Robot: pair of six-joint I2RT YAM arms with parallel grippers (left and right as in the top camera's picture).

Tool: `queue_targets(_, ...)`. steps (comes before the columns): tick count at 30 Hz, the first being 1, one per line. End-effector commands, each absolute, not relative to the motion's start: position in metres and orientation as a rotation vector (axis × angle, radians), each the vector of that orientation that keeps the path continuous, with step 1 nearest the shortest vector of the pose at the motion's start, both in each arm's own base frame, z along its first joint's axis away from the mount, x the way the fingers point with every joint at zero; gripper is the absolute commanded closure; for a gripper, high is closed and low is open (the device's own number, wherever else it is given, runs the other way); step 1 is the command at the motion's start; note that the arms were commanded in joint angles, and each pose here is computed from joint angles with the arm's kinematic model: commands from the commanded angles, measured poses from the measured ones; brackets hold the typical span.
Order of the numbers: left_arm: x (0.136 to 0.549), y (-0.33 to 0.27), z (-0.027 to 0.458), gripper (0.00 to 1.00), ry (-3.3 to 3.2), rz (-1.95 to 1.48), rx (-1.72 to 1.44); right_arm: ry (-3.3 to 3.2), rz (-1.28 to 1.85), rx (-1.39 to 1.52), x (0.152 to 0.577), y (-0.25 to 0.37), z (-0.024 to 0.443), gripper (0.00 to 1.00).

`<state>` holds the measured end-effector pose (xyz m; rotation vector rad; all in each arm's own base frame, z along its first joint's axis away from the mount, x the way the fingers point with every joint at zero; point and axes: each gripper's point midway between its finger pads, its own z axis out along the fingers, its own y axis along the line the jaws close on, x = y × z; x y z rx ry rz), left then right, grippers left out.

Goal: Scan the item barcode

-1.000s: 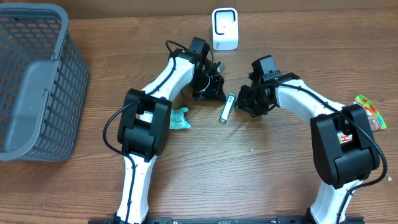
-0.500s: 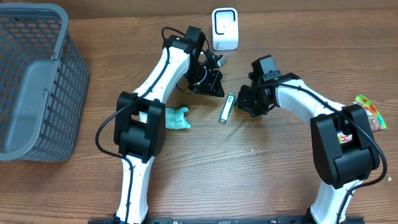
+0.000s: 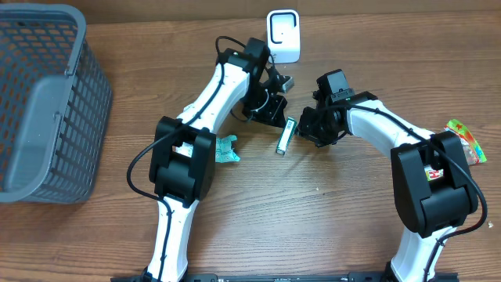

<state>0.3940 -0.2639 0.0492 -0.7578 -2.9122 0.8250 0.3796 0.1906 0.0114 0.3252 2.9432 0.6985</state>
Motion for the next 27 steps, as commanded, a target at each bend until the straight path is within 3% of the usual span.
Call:
queue_targets(1, 0.393, -0.257, 0.039, 0.96, -2.926, 0.731, -0.806, 2.958, 0.686, 0.328, 0.377, 0.192, 0.005, 0.69)
queue_targets(27, 0.388, -0.268, 0.026, 0.96, -2.928, 0.769, -0.720, 2.949, 0.690, 0.324, 0.379, 0.192, 0.006, 0.69)
